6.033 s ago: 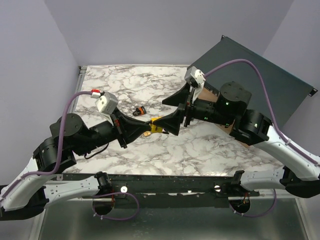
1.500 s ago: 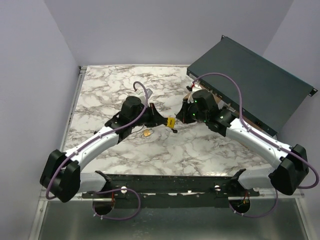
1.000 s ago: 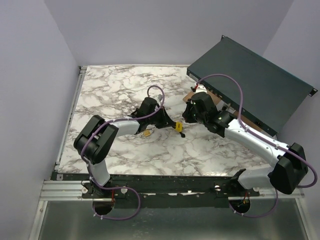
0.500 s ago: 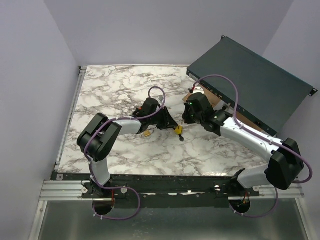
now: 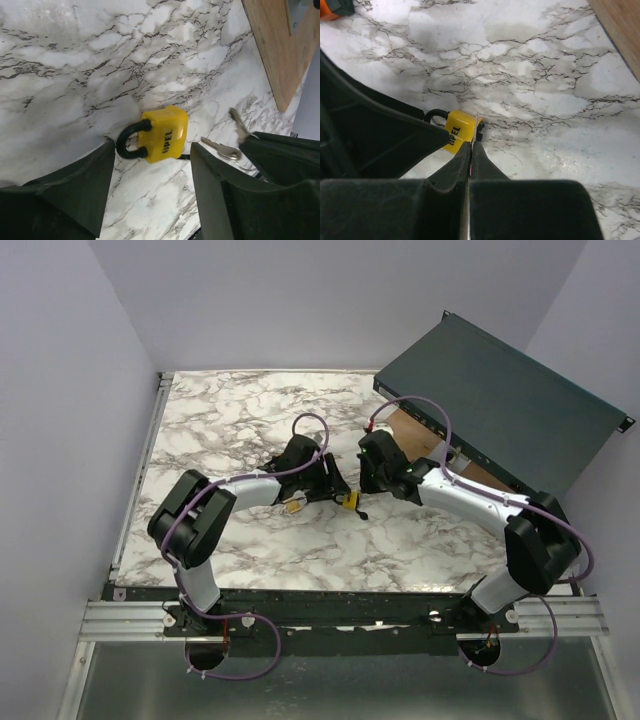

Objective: Lock with the key
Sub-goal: Place the lock at the center of the board, then place the key at the center of the board.

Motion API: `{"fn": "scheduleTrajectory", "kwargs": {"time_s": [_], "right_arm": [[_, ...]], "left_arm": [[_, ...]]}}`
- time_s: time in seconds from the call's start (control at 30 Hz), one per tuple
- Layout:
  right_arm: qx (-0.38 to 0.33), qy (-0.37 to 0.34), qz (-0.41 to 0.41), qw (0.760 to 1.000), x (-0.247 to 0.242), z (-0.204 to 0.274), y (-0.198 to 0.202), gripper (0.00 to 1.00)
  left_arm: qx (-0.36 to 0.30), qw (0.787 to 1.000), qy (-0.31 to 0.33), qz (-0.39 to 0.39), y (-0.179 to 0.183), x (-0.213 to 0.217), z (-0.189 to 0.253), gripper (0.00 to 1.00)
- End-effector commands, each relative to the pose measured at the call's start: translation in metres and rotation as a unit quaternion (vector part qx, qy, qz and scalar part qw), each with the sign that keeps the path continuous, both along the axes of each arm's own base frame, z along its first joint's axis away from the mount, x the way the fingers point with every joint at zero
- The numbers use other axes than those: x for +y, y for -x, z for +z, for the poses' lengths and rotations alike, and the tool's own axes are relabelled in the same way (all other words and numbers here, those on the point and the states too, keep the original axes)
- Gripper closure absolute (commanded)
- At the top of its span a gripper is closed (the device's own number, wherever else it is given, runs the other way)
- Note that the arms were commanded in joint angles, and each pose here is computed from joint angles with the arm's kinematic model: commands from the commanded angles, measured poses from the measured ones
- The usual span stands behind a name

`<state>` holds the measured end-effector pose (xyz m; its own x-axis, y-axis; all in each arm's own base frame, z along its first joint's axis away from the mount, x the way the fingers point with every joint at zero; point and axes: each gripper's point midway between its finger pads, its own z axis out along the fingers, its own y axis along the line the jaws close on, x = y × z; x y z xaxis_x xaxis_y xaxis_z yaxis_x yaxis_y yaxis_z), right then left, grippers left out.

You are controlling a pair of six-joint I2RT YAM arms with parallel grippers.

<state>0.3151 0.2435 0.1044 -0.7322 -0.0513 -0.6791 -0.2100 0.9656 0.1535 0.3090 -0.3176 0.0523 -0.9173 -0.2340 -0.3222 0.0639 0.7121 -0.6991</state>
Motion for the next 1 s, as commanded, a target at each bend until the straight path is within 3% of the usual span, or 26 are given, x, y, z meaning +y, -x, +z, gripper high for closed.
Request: {"fn": "scheduleTrajectory", "kwargs": {"time_s": [0.0, 0.47, 0.7, 0.97], "right_arm": [[-0.012, -0.011, 0.013, 1.000, 0.020, 0.003, -0.010, 0.99], [0.011, -0.013, 0.049, 0.999, 0.061, -0.016, -0.009, 0.99], [0.026, 0.006, 0.039, 0.999, 0.057, -0.031, -0.009, 0.99], [0.031, 0.001, 0.036, 0.999, 0.058, -0.028, -0.007, 0.73]], "left_arm": [[-0.038, 0.999, -0.015, 0.024, -0.014, 0.013, 0.028, 0.36], [-0.098, 0.992, -0.026, 0.070, -0.009, 0.059, 0.088, 0.33], [-0.117, 0.991, -0.028, 0.067, 0.004, 0.071, 0.101, 0.33], [-0.136, 0.989, -0.020, 0.061, 0.015, 0.077, 0.119, 0.33]]}}
